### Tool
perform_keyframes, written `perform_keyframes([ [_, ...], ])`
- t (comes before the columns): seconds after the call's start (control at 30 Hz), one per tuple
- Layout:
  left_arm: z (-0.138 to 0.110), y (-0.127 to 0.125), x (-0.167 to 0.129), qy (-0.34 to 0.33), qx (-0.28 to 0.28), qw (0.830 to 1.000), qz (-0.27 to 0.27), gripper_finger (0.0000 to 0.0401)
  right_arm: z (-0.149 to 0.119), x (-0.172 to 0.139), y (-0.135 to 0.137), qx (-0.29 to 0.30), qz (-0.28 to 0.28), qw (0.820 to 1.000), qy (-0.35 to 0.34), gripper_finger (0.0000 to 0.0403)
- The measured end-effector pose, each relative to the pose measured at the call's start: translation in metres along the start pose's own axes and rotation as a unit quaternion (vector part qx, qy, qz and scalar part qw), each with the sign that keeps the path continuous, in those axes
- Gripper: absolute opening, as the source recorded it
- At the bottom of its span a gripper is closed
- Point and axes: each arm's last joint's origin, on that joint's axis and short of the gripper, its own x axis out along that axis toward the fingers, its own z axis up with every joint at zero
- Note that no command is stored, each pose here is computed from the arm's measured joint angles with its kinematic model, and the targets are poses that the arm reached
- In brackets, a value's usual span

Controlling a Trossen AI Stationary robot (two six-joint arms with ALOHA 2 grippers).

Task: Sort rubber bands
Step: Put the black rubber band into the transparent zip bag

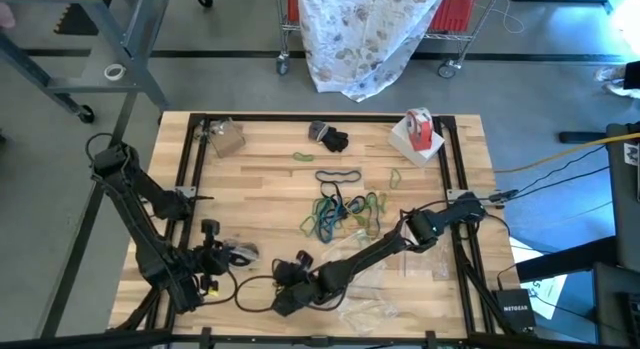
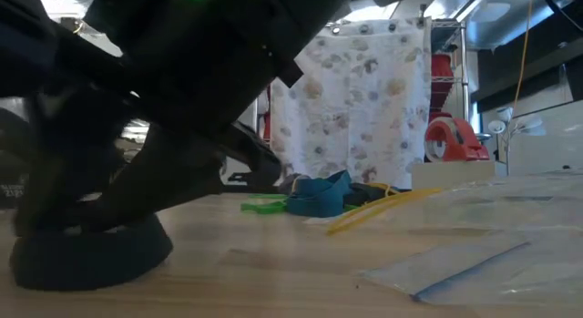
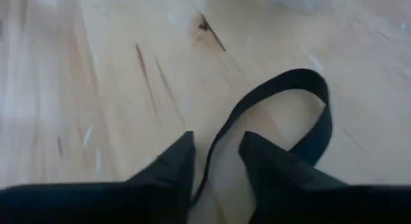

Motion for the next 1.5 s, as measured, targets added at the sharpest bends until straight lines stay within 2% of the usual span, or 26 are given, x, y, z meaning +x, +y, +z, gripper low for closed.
perform_keyframes([
  [0.17,0.000,0.000,0.000,-0.008,0.012,1.000,0.008,0.0000,0.001,0.000,-0.001,0.000,-0.005,1.000,-0.003,0.0032],
  [0.23,0.001,0.000,0.000,-0.011,0.019,1.000,0.009,0.0000,0.001,0.000,-0.001,0.002,-0.003,1.000,-0.003,0.0009],
  [0.53,0.001,0.000,0.000,-0.013,0.019,1.000,0.008,0.0000,0.006,-0.005,0.006,0.028,0.021,0.999,0.012,0.0020],
  [0.63,0.002,-0.001,0.000,-0.016,0.014,1.000,0.005,0.0000,0.007,-0.004,0.006,0.034,0.026,0.999,0.015,0.0036],
  [0.73,0.002,-0.001,0.000,-0.016,0.001,1.000,0.005,0.0000,0.011,-0.008,0.005,0.031,0.042,0.998,0.036,0.0074],
  [0.9,0.002,-0.001,0.000,-0.016,-0.017,1.000,0.004,0.0000,0.022,-0.033,0.008,-0.012,0.024,0.998,0.060,0.0158],
  [1.03,0.002,-0.001,0.000,-0.016,-0.028,0.999,0.004,0.0000,0.042,-0.060,0.010,-0.040,0.008,0.996,0.076,0.0204],
  [1.2,0.002,-0.001,0.000,-0.017,-0.041,0.999,0.003,0.0000,0.050,-0.067,0.009,-0.053,-0.025,0.997,0.059,0.0224],
  [1.37,0.002,-0.001,0.000,-0.017,-0.044,0.999,0.003,0.0000,0.040,-0.054,-0.003,-0.031,-0.050,0.995,0.078,0.0225],
  [1.5,0.002,-0.001,0.000,-0.017,-0.043,0.999,0.003,0.0000,0.037,-0.039,-0.012,-0.003,-0.031,0.996,0.089,0.0225],
])
